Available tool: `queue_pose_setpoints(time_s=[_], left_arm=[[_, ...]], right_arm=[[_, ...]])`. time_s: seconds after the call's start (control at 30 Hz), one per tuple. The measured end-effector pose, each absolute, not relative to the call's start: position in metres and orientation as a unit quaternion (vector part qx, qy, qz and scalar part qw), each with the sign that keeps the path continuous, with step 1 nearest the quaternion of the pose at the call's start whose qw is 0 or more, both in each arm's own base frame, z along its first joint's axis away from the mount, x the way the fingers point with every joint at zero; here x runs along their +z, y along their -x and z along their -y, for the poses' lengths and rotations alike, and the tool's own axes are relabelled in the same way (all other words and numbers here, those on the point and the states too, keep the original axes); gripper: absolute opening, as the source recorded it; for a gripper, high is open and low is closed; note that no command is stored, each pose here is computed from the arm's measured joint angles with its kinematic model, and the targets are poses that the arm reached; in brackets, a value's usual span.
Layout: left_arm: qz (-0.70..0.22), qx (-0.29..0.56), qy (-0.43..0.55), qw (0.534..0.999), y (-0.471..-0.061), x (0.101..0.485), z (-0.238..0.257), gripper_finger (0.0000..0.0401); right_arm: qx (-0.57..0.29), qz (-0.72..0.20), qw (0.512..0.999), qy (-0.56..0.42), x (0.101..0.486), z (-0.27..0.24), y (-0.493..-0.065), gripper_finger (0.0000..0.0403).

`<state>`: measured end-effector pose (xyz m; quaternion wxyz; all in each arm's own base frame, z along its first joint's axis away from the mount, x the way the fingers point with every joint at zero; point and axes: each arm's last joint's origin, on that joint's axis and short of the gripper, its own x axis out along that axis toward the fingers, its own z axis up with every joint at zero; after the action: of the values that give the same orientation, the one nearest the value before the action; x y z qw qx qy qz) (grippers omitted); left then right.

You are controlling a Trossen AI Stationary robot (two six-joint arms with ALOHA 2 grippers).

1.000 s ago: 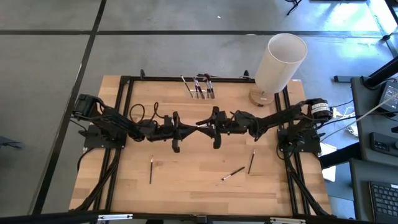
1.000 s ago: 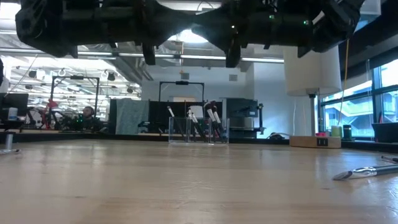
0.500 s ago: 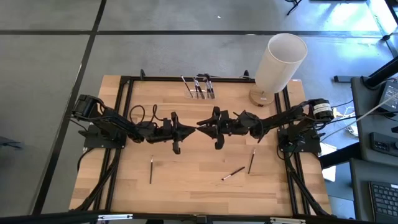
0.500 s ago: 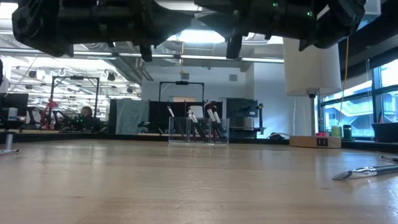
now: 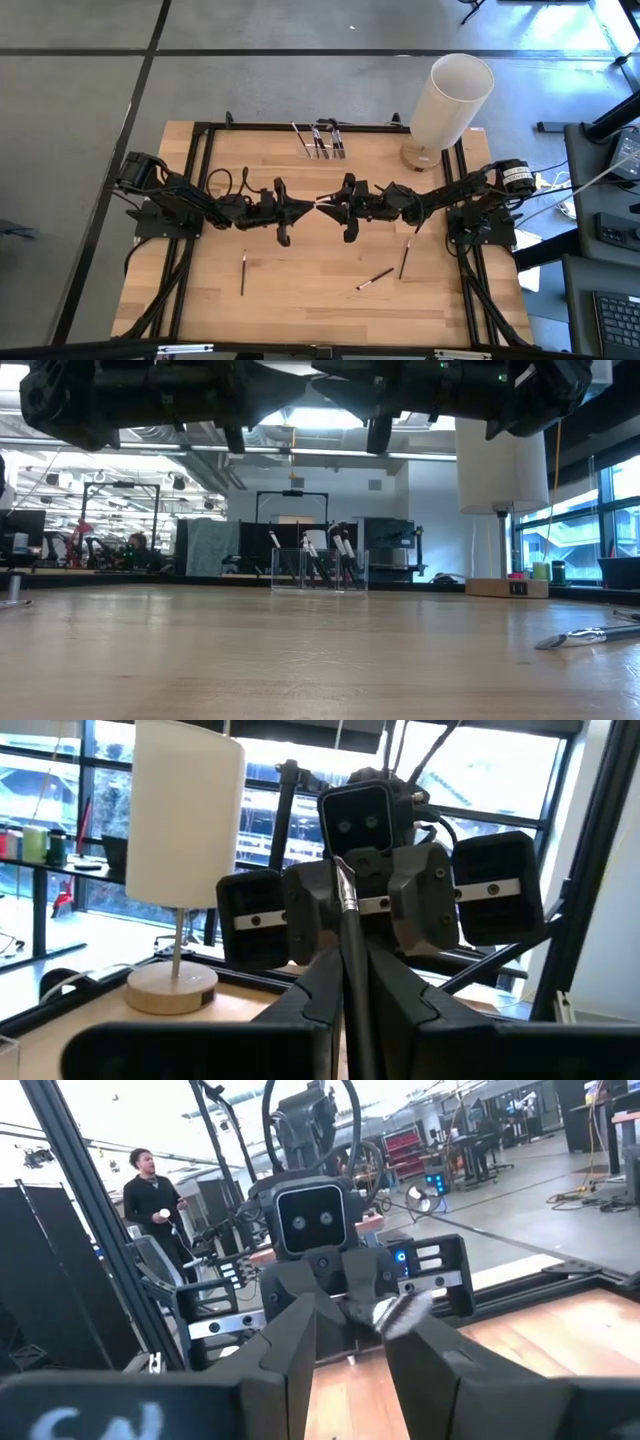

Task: Put items in baskets/containers
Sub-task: Put the black eyeshadow brush into the transparent organizer

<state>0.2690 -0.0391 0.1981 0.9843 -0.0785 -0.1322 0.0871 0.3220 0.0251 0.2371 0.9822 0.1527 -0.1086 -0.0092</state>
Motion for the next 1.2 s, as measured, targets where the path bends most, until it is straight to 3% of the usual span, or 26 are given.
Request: queue_pose_setpoints(time_s=[0.23, 0.67, 1.2], left_arm=[[0.132, 0.06, 0.079, 0.986, -0.2688, 0.1983, 0.0434, 0.0026], [0.143, 0.067, 0.061, 0.986, -0.2747, 0.2071, 0.0464, 0.0026], [0.101, 0.102, 0.052, 0.988, -0.2775, 0.2, 0.0448, 0.0044]], right_arm=[[-0.007, 0.11, 0.982, -0.153, 0.2383, -0.0253, -0.3226, 0.0111], [0.011, 0.12, 0.982, -0.148, 0.2441, -0.0265, -0.3248, 0.0038], [-0.024, 0.104, 0.988, -0.109, 0.2404, -0.025, -0.3256, 0.0031]])
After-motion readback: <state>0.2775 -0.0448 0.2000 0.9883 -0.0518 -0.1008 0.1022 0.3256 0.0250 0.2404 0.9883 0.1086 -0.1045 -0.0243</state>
